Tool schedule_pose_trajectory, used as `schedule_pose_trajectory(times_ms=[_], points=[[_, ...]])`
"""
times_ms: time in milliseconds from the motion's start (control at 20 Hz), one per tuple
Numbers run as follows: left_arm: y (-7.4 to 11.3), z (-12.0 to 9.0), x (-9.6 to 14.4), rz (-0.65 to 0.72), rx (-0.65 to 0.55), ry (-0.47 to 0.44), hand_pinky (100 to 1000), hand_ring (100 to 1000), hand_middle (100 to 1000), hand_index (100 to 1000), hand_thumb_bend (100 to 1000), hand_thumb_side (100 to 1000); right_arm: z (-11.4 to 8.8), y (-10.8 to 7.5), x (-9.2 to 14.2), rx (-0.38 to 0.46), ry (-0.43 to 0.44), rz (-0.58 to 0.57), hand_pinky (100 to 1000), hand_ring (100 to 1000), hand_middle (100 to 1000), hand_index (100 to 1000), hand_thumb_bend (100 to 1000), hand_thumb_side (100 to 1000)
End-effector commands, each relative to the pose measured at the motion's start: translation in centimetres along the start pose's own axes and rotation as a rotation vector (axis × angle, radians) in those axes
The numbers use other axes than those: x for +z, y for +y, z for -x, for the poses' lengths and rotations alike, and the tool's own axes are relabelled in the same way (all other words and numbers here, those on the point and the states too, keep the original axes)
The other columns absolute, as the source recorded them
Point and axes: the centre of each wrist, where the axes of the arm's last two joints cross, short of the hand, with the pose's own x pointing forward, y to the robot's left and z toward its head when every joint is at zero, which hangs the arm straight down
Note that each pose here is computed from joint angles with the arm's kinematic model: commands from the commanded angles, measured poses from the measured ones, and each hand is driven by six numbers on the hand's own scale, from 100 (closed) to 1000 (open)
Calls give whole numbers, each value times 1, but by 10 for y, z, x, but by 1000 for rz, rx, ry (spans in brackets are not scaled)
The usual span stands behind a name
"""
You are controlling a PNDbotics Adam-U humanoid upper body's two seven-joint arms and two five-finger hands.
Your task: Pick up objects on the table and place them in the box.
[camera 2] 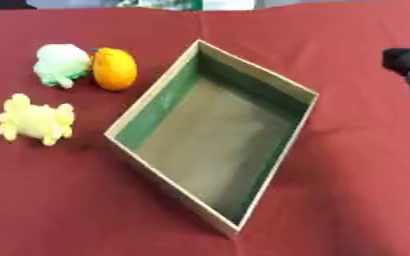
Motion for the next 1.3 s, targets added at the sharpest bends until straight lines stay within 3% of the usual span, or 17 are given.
schedule_pose_trajectory(times_ms=[50,400,550,600,650,700,800,950,1100,1300], points=[[12,-10,-22,78,-102,-97,578,656,783,863,100,473,-9,-3,-5,32,-28,-27,828,741,529,905,100,658],[14,-10,-36,322,-310,-117,636,732,838,927,100,403,-9,-2,-7,25,-31,-35,827,741,529,905,100,659],[17,-2,-41,436,-403,-137,670,760,864,952,100,426,-9,-1,-7,20,-33,-39,827,741,529,905,100,660],[18,2,-42,478,-431,-148,695,780,882,972,100,513,-10,-1,-8,19,-33,-41,827,741,528,905,100,660],[19,5,-43,515,-457,-157,700,785,885,977,100,539,-9,-1,-8,18,-33,-42,827,741,528,905,100,660],[21,9,-44,551,-481,-166,715,795,896,990,100,664,-9,-1,-8,18,-32,-44,827,741,528,905,100,660],[24,17,-47,618,-530,-179,717,794,891,997,100,787,-10,0,-8,17,-32,-48,827,741,528,905,100,660],[31,30,-52,713,-608,-189,723,800,890,1000,127,836,-9,0,-8,16,-31,-52,827,741,528,905,100,661],[34,40,-55,801,-672,-194,735,813,894,1000,263,881,-9,0,-8,15,-29,-55,827,741,528,905,100,661],[34,53,-55,934,-746,-194,757,832,908,1000,337,939,-9,1,-8,11,-27,-61,827,741,528,905,100,661]])
